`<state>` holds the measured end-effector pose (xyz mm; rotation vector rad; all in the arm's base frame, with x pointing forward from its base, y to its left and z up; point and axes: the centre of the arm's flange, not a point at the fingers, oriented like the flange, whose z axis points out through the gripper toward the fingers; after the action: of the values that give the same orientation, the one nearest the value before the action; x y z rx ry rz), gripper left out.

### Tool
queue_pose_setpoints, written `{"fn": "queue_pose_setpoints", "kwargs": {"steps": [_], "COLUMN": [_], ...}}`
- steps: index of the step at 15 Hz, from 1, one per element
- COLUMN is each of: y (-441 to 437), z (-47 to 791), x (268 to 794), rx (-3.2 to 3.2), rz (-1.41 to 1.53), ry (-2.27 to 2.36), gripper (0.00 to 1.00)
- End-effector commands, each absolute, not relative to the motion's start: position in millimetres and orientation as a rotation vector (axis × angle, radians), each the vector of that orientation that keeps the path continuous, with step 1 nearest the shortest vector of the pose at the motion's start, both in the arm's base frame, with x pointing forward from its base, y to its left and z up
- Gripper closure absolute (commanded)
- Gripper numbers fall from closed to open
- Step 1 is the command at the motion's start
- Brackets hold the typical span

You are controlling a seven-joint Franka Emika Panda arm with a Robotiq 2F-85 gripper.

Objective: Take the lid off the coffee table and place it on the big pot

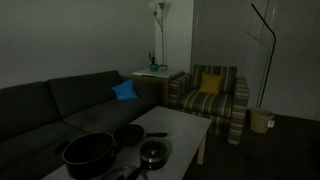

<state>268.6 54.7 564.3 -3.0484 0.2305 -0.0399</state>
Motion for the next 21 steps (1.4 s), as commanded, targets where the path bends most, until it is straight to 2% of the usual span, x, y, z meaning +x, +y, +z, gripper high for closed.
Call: {"fn": "queue_pose_setpoints", "kwargs": {"steps": [1,9,14,15,21], "y": [47,29,20,27,31], "z": [546,478,440,454,455], "x": [298,358,380,365,364], "rx": [-3.059,-3.019,-2.986,-3.013,-3.038], "rz": [-0.055,-0.05,0.096,0.031,-0.023], "ry": [0.194,0.162,0.141,0.18,0.186], "gripper": [0.0,0.0,0.0,0.0,0.0]}}
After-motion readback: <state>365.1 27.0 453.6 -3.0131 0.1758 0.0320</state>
